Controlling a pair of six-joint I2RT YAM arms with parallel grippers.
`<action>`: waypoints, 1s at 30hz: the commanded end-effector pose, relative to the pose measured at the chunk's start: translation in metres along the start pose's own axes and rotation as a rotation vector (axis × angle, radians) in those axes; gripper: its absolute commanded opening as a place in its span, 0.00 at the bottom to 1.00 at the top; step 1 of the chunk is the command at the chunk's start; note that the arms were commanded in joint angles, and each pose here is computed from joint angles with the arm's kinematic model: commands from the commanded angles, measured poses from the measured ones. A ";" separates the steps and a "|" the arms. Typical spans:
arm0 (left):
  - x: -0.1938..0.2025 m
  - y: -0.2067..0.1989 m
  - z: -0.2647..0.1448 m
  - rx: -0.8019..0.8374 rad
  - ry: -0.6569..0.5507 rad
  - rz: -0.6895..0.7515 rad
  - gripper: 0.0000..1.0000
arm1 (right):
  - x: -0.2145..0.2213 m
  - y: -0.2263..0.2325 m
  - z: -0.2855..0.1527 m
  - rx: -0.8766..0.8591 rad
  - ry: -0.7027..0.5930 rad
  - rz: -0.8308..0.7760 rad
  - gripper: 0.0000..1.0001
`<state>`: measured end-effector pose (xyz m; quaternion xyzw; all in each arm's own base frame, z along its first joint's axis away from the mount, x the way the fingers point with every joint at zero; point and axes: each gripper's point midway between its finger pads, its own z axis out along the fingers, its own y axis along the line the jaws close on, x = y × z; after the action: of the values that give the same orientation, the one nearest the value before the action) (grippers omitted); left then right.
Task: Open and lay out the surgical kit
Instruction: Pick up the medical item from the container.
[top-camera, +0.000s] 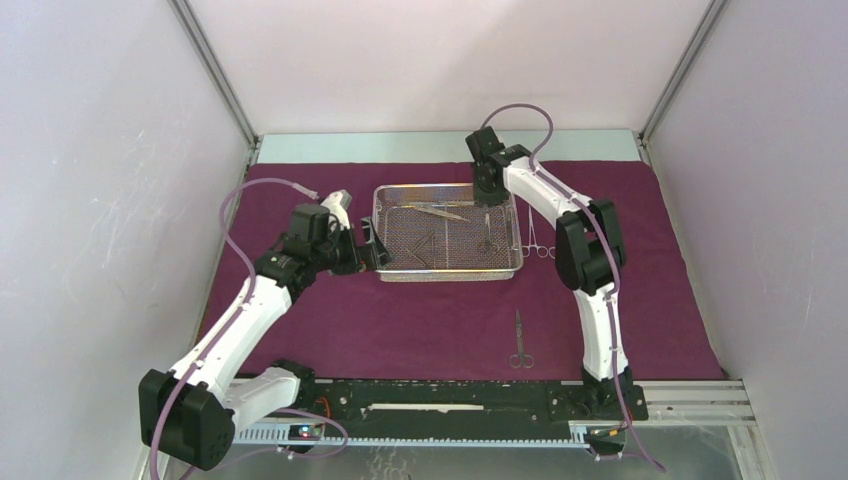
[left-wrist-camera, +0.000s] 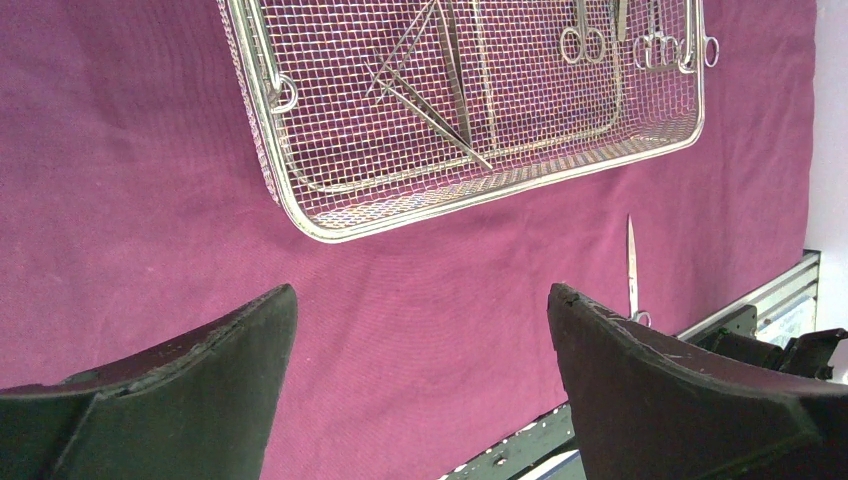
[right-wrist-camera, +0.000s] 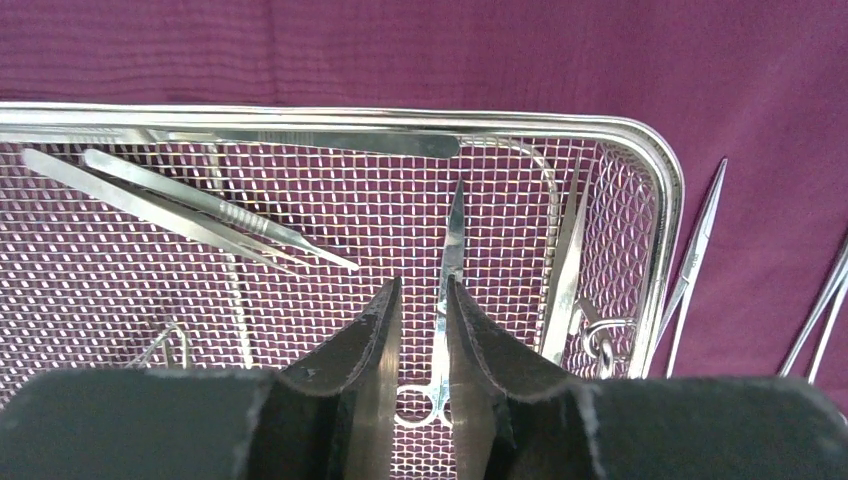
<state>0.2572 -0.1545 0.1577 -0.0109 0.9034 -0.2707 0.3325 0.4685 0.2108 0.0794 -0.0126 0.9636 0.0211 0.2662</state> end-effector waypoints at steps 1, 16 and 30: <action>0.002 0.003 0.002 -0.002 0.000 -0.001 1.00 | 0.012 -0.005 0.011 0.014 0.034 0.035 0.32; 0.003 0.003 0.003 -0.003 0.006 -0.002 1.00 | 0.036 -0.012 0.032 0.038 0.093 0.040 0.32; 0.003 0.004 0.003 -0.005 0.006 -0.003 1.00 | 0.054 -0.014 0.046 0.026 0.135 0.059 0.23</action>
<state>0.2575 -0.1546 0.1555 -0.0115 0.9050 -0.2695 0.3291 0.4496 0.1996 0.0252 0.0056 0.9775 0.0128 0.2105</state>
